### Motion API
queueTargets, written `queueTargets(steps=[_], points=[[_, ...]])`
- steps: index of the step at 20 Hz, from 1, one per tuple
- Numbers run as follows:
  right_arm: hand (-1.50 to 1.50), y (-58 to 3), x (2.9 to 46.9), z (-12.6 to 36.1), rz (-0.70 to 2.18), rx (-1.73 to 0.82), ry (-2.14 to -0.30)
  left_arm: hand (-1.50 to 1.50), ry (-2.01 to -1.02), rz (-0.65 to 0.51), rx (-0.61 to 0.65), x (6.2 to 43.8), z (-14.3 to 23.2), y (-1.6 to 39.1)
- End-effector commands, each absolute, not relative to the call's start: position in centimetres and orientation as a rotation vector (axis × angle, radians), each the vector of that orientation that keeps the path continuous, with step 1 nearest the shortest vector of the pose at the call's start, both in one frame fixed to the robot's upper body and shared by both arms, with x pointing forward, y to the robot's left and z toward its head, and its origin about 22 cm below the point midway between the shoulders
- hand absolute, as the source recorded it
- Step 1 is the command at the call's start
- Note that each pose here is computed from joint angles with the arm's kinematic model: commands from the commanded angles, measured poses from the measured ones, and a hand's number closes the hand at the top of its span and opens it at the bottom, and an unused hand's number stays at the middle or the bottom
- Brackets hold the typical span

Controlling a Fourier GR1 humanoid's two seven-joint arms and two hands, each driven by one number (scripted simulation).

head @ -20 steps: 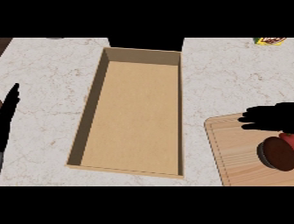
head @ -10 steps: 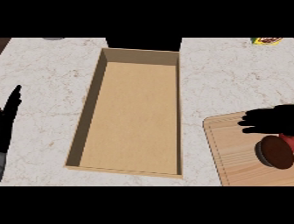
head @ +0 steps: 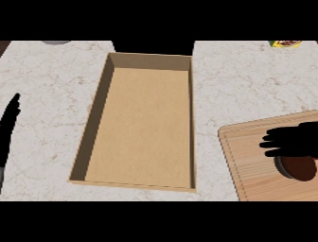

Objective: Pick the cupcake from the cutting board and place it in the cardboard box

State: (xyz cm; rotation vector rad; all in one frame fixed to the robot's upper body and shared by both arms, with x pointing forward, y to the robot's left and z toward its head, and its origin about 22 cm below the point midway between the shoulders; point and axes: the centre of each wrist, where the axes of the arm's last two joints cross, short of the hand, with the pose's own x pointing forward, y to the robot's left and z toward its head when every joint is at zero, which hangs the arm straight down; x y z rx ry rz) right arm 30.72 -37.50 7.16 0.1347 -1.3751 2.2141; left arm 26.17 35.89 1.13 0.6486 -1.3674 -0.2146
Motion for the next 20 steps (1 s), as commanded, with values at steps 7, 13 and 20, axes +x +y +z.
queueTargets(steps=[7,13,20], points=[[-1.5,-37.8,29.7,4.0,2.251,0.213,-1.289,0.0,-1.356,-0.211,0.649,27.0,0.3,36.3],[1.5,-35.0,31.3,3.9,2.172,0.107,-1.561,0.0,-1.353,-0.213,0.642,26.0,1.6,36.3],[1.5,-34.4,30.3,3.5,2.122,0.013,-1.724,0.0,-1.356,-0.203,0.643,27.4,1.1,35.9]])
